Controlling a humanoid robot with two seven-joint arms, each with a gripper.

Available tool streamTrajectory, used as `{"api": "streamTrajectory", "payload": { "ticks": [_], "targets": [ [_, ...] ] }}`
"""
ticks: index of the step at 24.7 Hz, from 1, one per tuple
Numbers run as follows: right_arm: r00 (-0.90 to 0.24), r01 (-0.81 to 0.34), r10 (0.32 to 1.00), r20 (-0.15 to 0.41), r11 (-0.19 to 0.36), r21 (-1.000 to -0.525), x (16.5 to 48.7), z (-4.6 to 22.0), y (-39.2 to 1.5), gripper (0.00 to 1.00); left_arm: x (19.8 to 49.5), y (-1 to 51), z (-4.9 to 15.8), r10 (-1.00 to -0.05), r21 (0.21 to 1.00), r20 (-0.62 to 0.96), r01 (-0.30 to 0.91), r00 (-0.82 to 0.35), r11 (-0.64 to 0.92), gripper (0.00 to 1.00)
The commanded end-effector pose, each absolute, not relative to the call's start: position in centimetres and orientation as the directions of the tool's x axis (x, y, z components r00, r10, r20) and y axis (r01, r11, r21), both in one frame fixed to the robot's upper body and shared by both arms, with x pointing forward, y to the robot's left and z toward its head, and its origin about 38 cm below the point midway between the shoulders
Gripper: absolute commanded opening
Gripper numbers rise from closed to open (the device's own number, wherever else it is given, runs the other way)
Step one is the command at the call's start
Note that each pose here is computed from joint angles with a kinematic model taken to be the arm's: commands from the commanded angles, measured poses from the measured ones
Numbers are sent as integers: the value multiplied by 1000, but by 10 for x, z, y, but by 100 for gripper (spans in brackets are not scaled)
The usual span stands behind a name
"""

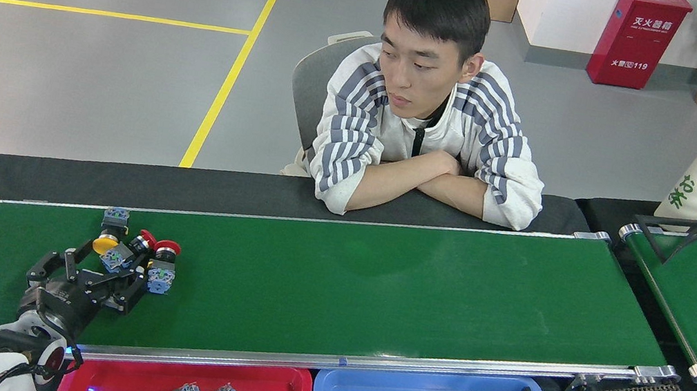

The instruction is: Pick switch part from conveyor to tray

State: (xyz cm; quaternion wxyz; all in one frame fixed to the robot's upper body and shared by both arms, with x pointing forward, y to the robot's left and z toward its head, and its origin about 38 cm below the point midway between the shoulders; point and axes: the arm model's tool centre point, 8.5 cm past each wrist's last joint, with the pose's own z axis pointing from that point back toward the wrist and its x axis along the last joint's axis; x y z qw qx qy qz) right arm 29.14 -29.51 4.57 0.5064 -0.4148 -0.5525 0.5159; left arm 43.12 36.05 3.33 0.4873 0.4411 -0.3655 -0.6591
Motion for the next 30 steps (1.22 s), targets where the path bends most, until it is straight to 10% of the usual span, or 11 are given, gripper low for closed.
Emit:
{"api": "streamTrajectory", "payload": {
  "ticks": [1,17,24,30],
  "targets": [
    [-152,-50,981,124,118,-992,292,51,-295,97,436,367,40,-957,913,-244,297,-154,-281,6],
    [-152,-51,980,126,119,-992,291,51,-294,97,426,381,66,-977,974,-100,180,-190,-135,3],
    [-148,-59,981,128,121,-991,288,49,-294,97,345,342,104,-865,985,-151,3,-478,-174,3],
    [-152,-49,980,127,121,-991,288,52,-293,97,280,280,79,-755,976,-138,43,-641,-215,4]
  ]
}}
